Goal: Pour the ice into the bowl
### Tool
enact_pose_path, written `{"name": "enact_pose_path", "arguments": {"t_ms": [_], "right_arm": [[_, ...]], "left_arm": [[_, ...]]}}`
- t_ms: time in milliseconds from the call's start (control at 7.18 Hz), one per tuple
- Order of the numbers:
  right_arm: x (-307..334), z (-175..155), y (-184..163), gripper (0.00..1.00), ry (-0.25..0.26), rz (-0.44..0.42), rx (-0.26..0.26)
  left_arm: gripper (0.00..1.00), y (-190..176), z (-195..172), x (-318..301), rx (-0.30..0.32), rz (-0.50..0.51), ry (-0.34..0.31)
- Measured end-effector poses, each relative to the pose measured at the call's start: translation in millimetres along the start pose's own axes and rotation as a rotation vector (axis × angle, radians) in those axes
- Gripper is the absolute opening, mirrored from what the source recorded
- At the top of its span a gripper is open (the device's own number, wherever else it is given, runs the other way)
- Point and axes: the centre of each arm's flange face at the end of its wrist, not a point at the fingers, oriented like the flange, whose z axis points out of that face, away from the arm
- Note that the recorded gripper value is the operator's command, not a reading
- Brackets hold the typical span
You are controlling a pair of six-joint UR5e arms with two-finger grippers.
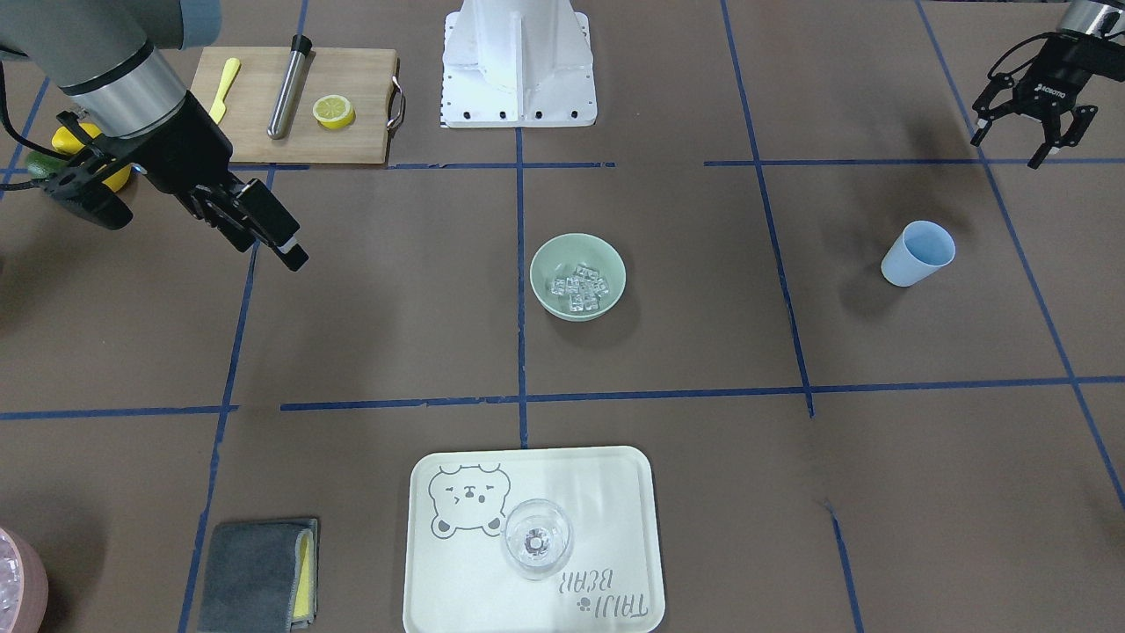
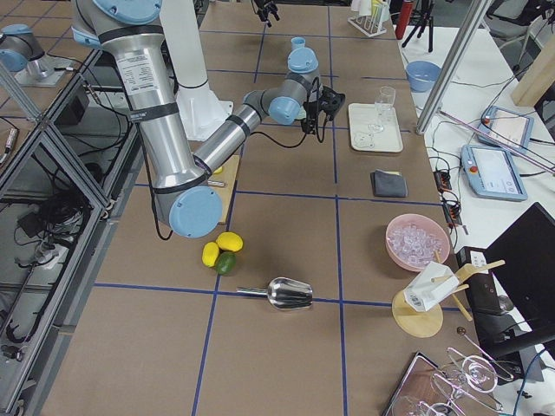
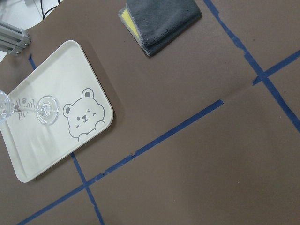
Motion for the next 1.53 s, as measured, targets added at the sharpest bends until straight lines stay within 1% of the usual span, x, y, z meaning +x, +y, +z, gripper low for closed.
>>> {"name": "enact_pose_path", "arguments": {"t_ms": [139, 278, 418, 557, 696, 835, 975, 1253, 1392, 1532], "right_arm": [[-3.4, 3.1, 3.7, 1.00, -0.001, -0.012, -0.005], [-8.9, 7.0, 9.7, 1.00, -0.004, -0.021, -0.012], [-15.1, 11.2, 16.1, 1.00, -0.007, -0.027, -0.020], [-22.0, 16.6, 23.7, 1.00, -0.010, -0.034, -0.028], [-32.3, 24.9, 32.7, 1.00, -0.013, -0.045, -0.035], [-43.0, 35.8, 42.6, 1.00, -0.013, -0.058, -0.035], [-55.1, 49.1, 54.4, 1.00, -0.012, -0.071, -0.036], [-78.8, 79.5, 85.6, 1.00, -0.002, -0.090, -0.061], [-95.4, 98.6, 104.5, 1.00, 0.004, -0.092, -0.066], [-112.1, 122.7, 123.5, 1.00, 0.020, -0.097, -0.068]], "left_arm": [[1.00, -2.0, 2.7, 0.0, 0.004, 0.031, 0.016], [1.00, -12.4, 16.7, 0.7, 0.031, 0.074, 0.007], [1.00, -28.0, 35.1, -0.8, 0.051, 0.108, -0.014], [1.00, -40.4, 47.5, -3.7, 0.058, 0.120, -0.033], [1.00, -53.2, 60.2, -8.0, 0.045, 0.112, -0.050], [1.00, -76.3, 75.7, -16.6, 0.023, 0.096, -0.058], [1.00, -111.2, 88.3, -34.0, -0.002, 0.092, -0.073], [1.00, -177.4, 96.6, -73.6, -0.071, 0.056, -0.123], [1.00, -208.4, 96.0, -88.3, -0.113, 0.014, -0.134], [1.00, -238.6, 93.9, -100.7, -0.160, -0.050, -0.143]]}}
